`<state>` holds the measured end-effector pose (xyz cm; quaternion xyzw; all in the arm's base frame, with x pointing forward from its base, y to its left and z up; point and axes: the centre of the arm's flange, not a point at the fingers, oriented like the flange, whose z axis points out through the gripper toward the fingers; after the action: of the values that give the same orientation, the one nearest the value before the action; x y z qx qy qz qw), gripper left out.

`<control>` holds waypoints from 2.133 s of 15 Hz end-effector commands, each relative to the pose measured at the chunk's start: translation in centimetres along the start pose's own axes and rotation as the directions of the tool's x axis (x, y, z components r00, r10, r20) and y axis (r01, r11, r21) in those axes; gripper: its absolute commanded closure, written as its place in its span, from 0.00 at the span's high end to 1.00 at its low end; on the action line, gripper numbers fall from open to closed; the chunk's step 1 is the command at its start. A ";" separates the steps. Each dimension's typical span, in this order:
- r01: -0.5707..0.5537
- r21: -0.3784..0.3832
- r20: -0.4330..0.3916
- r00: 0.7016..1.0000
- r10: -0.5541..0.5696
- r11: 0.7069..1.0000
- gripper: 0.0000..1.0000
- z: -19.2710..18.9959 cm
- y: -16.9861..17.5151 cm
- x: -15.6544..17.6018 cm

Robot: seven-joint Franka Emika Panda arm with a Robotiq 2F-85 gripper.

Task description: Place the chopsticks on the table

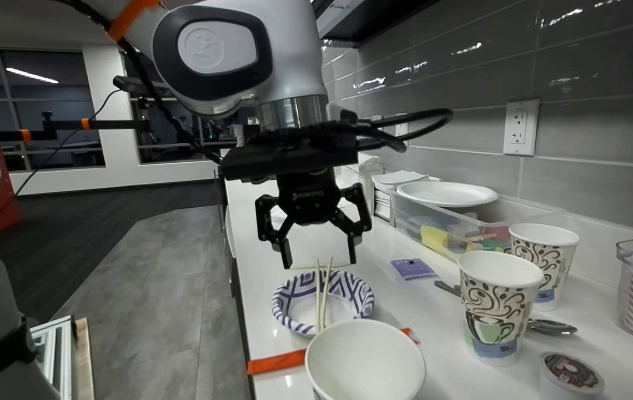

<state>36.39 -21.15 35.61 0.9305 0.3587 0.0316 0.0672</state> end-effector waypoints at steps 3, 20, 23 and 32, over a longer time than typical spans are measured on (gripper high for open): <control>-0.008 0.010 0.011 1.000 0.008 1.000 1.00 0.6 -0.1 0.0; 0.159 0.047 -0.071 0.985 -0.156 0.986 0.86 5.4 -0.6 0.7; 0.184 0.041 -0.082 0.980 -0.181 0.982 0.62 6.4 -0.7 0.9; 0.247 -0.012 -0.066 0.967 -0.247 0.969 0.00 6.1 -0.6 1.3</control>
<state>37.61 -20.44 29.37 0.8817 0.4655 0.0541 0.0552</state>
